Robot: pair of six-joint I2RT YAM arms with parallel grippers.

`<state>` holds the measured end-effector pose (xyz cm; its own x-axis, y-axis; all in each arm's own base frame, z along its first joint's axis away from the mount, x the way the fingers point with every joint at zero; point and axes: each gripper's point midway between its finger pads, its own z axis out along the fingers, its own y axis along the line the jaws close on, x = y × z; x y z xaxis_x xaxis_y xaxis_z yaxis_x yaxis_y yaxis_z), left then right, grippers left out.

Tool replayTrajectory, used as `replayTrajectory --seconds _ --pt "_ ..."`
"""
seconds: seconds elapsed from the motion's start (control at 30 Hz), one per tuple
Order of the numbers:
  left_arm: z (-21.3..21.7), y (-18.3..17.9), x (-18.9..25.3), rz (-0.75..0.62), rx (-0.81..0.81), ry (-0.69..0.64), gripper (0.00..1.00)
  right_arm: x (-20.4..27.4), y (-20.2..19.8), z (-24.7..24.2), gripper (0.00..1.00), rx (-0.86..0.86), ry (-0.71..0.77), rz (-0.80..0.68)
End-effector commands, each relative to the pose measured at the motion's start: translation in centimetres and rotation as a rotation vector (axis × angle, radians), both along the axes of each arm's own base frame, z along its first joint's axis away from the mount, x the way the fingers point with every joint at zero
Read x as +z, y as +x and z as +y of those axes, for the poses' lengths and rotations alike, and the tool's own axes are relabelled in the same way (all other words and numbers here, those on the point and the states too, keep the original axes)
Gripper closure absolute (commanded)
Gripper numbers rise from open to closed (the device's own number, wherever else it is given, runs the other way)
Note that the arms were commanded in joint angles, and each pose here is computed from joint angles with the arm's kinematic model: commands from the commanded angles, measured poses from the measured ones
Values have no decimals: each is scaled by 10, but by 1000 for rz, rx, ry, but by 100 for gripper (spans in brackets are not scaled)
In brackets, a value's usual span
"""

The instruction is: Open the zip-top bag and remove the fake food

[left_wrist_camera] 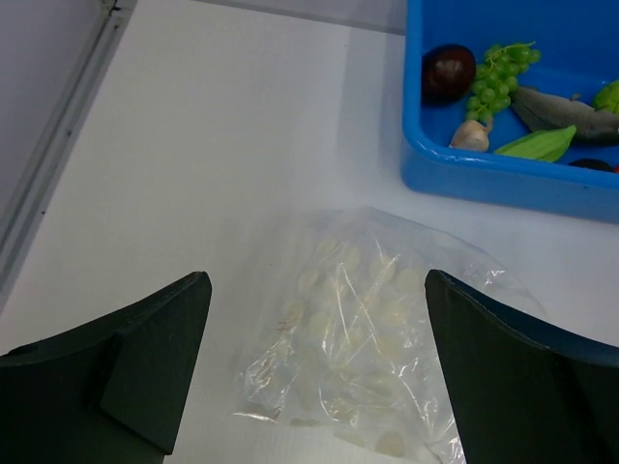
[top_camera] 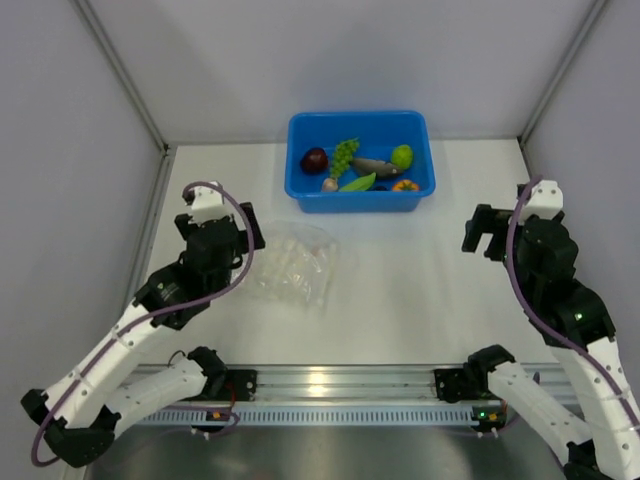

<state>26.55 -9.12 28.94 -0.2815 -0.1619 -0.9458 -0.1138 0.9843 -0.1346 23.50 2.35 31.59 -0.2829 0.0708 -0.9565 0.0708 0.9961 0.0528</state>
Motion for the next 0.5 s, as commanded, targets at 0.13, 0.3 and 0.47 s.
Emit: replayTrajectory --seconds 0.13,0.3,0.47 --pt "42 -32 21 -48 22 81 2 -18 -33 -24 0 -45 -57 10" --pt "57 -41 7 -55 55 101 2 -30 -40 -28 1 -41 -67 -8" --pt "66 -42 -2 -58 122 84 2 -31 -38 -23 1 -22 -48 -24"
